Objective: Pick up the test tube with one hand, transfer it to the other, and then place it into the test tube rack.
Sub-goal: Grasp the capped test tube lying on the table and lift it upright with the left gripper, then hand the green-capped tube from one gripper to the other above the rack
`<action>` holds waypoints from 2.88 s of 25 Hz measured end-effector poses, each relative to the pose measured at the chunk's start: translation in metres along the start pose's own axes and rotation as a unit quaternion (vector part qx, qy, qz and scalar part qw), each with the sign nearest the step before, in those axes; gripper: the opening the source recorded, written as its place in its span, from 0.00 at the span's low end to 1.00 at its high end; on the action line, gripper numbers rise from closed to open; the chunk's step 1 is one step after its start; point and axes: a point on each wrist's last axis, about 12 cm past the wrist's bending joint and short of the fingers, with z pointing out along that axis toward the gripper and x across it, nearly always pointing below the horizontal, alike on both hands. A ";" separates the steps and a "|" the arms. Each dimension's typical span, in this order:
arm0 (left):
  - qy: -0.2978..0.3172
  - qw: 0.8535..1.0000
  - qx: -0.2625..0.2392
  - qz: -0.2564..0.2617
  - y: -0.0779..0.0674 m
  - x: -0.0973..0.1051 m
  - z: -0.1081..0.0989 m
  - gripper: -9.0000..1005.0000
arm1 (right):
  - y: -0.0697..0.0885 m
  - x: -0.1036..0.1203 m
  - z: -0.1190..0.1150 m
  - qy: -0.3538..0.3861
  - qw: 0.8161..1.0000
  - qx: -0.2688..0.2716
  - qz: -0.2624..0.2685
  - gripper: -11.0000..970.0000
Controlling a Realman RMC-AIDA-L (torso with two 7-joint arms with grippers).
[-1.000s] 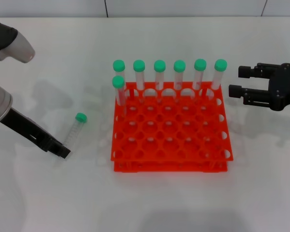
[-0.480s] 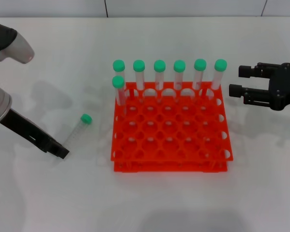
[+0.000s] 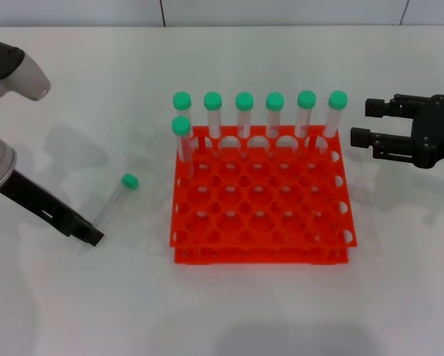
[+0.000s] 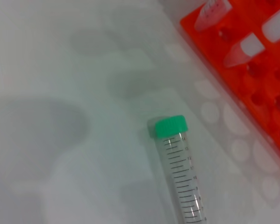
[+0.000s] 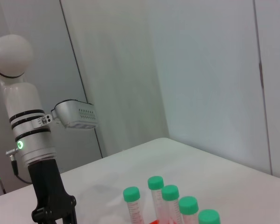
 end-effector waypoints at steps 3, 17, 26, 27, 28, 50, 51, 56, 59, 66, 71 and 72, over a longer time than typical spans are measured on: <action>0.000 1.000 0.000 -0.001 0.000 0.000 0.000 0.24 | 0.000 0.000 0.000 0.000 1.000 0.000 0.000 0.65; -0.003 1.000 0.000 -0.006 0.001 0.000 -0.001 0.19 | 0.000 0.000 -0.001 -0.001 1.000 0.002 0.001 0.65; -0.043 0.999 0.001 -0.027 0.007 0.004 -0.006 0.19 | -0.001 0.000 -0.002 -0.006 1.000 0.005 0.002 0.64; -0.051 0.998 0.001 -0.028 0.008 0.005 -0.007 0.19 | -0.001 0.000 -0.002 -0.006 1.000 0.005 0.003 0.64; -0.064 0.998 0.004 -0.028 0.009 0.006 -0.008 0.19 | -0.001 0.000 -0.002 -0.006 1.000 0.005 0.003 0.64; -0.382 0.922 -0.042 0.032 0.028 0.012 -0.085 0.19 | -0.002 -0.002 -0.004 -0.027 1.000 0.013 0.005 0.64; -0.409 0.910 -0.044 0.041 0.027 0.010 -0.088 0.19 | -0.002 -0.002 -0.004 -0.028 1.000 0.013 0.005 0.64; -0.485 0.869 -0.034 0.090 0.016 -0.012 -0.086 0.19 | -0.002 -0.003 -0.003 -0.029 1.000 0.012 0.003 0.64; -0.520 0.844 -0.016 0.132 0.004 -0.029 -0.076 0.19 | -0.002 -0.004 -0.003 -0.029 1.000 0.010 0.000 0.64; -0.529 0.830 0.030 0.172 -0.016 -0.058 -0.052 0.19 | -0.003 -0.005 -0.006 -0.033 0.999 0.014 0.000 0.63; -0.512 0.835 0.054 0.193 -0.027 -0.069 -0.039 0.19 | -0.002 -0.006 -0.005 -0.034 0.999 0.011 -0.004 0.63; -0.503 0.837 0.064 0.205 -0.033 -0.073 -0.033 0.19 | -0.002 -0.007 -0.005 -0.034 0.999 0.009 -0.005 0.63</action>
